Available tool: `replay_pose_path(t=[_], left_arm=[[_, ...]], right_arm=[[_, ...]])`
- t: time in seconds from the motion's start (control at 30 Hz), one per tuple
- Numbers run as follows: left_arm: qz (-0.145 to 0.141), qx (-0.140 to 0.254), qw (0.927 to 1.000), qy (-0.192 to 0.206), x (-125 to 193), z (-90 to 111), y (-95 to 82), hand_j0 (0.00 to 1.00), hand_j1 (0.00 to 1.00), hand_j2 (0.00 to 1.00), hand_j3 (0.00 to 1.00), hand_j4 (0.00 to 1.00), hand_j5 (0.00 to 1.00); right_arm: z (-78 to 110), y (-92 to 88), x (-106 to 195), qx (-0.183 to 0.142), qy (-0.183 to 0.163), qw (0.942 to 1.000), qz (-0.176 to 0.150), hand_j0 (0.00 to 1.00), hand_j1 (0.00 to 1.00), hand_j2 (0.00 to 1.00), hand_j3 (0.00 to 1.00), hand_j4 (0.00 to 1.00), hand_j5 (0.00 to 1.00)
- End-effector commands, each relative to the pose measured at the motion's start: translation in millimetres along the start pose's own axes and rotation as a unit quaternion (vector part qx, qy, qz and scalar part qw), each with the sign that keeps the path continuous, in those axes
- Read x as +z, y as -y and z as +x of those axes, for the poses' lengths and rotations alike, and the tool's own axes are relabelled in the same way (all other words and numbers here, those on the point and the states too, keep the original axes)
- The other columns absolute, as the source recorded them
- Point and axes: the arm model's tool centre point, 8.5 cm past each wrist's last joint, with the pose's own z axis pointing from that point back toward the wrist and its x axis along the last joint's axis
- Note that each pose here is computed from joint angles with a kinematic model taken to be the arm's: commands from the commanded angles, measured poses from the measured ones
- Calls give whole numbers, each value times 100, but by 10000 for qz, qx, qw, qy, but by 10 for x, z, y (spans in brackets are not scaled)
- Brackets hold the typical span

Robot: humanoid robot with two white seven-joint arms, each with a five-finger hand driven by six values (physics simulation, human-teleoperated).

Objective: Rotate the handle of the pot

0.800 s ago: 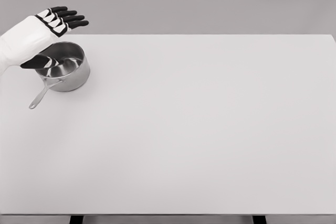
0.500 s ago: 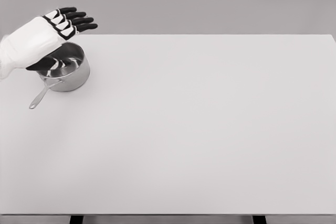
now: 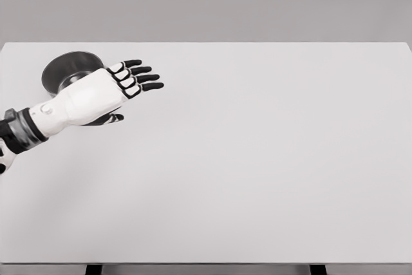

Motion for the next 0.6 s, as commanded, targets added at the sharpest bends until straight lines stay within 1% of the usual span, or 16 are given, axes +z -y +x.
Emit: replay_pose_path(t=[0.0, 0.03, 0.07, 0.1, 0.13, 0.2, 0.27, 0.33, 0.43, 0.5, 0.57], left_arm=[[-12, -6, 10000, -20, -7, 6, 37, 100, 100, 100, 100, 100, 100], [-77, -1, 9999, -75, 5, -9, 92, 100, 100, 100, 100, 100, 100], [-160, 17, 9997, -186, -17, -43, 210, 100, 100, 100, 100, 100, 100], [-249, -4, 9993, -275, -14, -80, 283, 100, 100, 100, 100, 100, 100], [-282, -7, 9990, -351, 12, -124, 299, 100, 100, 100, 100, 100, 100], [-209, -109, 9984, -517, 81, -221, 212, 100, 100, 100, 100, 100, 100], [-221, -101, 9974, -682, 149, -313, 214, 100, 100, 100, 100, 100, 100], [-237, -73, 9972, -707, 161, -321, 237, 100, 100, 100, 100, 100, 100], [-319, 39, 9967, -752, 204, -306, 341, 100, 100, 100, 100, 100, 100], [-378, 112, 9956, -848, 239, -353, 406, 100, 100, 100, 100, 100, 100], [-400, 138, 9946, -944, 282, -402, 425, 100, 100, 100, 100, 100, 100]], right_arm=[[0, 0, 0, -2, 1, 10000, 1, 100, 100, 100, 100, 100, 100], [0, 0, 0, -2, 1, 10000, 1, 100, 100, 100, 100, 100, 100], [0, 0, 0, -2, 1, 10000, 1, 100, 100, 100, 100, 100, 100], [0, 0, 0, -2, 1, 10000, 1, 100, 100, 100, 100, 100, 100], [0, 0, 0, -2, 1, 10000, 1, 100, 100, 100, 100, 100, 100], [0, 0, 0, -2, 1, 10000, 1, 100, 100, 100, 100, 100, 100], [0, 0, 0, -2, 1, 10000, 1, 100, 100, 100, 100, 100, 100], [0, 0, 0, -2, 1, 10000, 1, 100, 100, 100, 100, 100, 100], [0, 0, 0, -2, 1, 10000, 1, 100, 100, 100, 100, 100, 100], [0, 0, 0, -2, 1, 10000, 1, 100, 100, 100, 100, 100, 100], [0, 0, 0, -2, 1, 10000, 1, 100, 100, 100, 100, 100, 100]])
